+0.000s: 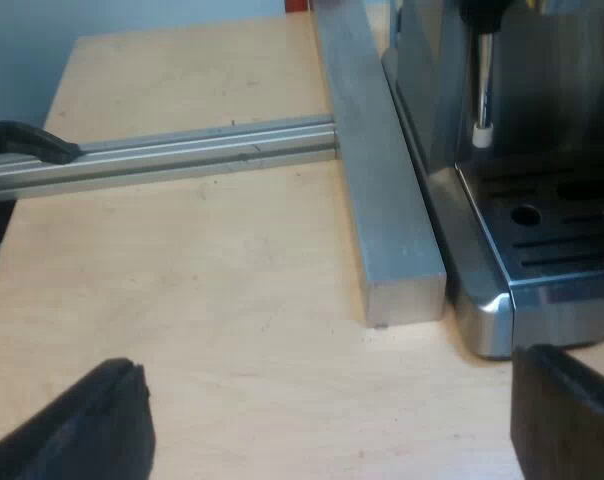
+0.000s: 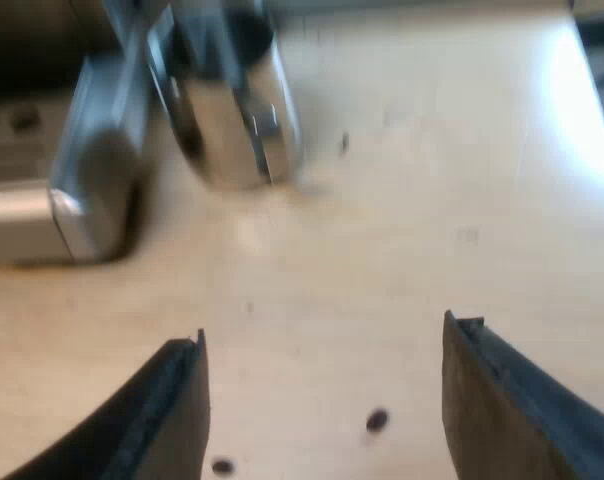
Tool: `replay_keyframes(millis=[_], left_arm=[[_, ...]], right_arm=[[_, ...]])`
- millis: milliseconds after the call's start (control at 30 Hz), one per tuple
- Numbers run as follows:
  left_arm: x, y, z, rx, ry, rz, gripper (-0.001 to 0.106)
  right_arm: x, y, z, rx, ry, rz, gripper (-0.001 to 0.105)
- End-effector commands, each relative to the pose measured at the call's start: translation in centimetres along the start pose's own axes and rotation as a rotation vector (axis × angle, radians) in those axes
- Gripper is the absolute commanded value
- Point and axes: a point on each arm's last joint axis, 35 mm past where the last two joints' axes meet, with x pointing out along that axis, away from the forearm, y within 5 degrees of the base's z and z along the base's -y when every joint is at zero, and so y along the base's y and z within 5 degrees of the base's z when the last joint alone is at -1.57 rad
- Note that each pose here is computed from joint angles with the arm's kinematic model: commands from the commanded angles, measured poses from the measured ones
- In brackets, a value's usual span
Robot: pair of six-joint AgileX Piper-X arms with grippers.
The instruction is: Put the handle in the coffee machine
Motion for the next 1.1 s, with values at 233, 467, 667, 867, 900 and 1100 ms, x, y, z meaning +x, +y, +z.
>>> replay_keyframes(millis=[233, 467, 667, 867, 900, 1100], left_arm=[[1.8, 0.3, -1.0, -0.010, 0.053, 0.013, 0.075], [1.8, 0.3, -1.0, -0.010, 0.053, 0.013, 0.075], [1.8, 0.3, -1.0, -0.010, 0.053, 0.013, 0.075], [1.8, 0.3, -1.0, -0.010, 0.053, 0.013, 0.075], [1.8, 0.3, -1.0, -0.010, 0.053, 0.013, 0.075], [1.8, 0.3, -1.0, -0.010, 0.053, 0.013, 0.075]], right_arm=[[1.3, -0.1, -0.3, -0.003, -0.004, 0.002, 0.054], [1.3, -0.1, -0.3, 0.003, -0.003, 0.001, 0.054], [1.3, -0.1, -0.3, 0.003, -0.003, 0.001, 0.054], [1.3, -0.1, -0.3, 0.003, -0.003, 0.001, 0.054], [1.3, -0.1, -0.3, 0.003, -0.003, 0.001, 0.054], [1.3, -0.1, -0.3, 0.003, -0.003, 0.001, 0.054]])
